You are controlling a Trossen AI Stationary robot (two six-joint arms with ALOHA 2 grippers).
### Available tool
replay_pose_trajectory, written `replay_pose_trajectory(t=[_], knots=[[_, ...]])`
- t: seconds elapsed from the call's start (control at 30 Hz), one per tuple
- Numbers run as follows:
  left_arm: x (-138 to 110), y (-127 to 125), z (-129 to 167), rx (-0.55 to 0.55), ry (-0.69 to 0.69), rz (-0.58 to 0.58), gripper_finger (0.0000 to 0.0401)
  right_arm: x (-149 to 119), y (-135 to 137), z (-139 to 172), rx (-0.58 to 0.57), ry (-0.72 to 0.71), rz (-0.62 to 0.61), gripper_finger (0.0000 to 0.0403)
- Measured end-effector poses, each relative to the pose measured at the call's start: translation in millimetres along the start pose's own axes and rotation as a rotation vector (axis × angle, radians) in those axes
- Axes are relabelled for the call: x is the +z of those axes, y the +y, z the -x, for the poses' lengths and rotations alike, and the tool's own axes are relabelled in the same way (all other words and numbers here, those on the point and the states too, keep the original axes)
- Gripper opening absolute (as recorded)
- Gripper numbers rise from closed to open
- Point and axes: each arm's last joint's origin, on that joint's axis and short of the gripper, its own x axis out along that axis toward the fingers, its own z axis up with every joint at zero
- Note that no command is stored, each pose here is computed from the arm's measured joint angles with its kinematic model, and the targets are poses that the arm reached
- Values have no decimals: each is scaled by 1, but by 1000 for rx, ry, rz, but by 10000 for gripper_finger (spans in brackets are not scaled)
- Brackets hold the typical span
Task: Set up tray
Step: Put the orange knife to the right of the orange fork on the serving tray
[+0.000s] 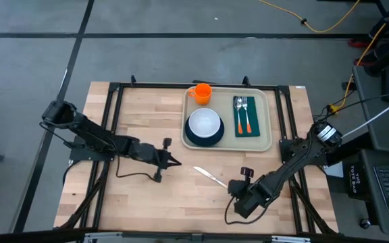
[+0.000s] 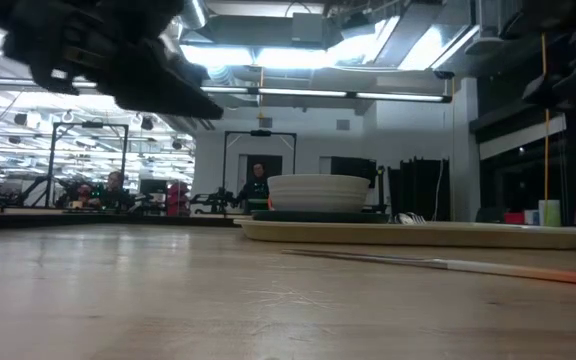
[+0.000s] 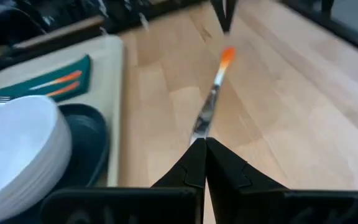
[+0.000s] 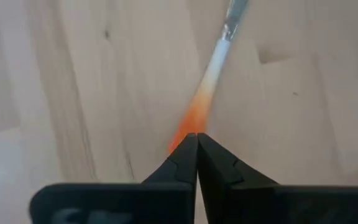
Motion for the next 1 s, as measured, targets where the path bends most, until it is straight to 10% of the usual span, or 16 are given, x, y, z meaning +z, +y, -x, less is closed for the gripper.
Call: replay_pose_trajectory(t=[0.23, 1.0], knots=[[24, -1, -36, -65, 221, -62, 3, -2, 4, 3, 37, 13, -67, 7], [19, -1, -63, -117, 267, -85, 3, -22, -1, -19, 55, 69, -254, 2]])
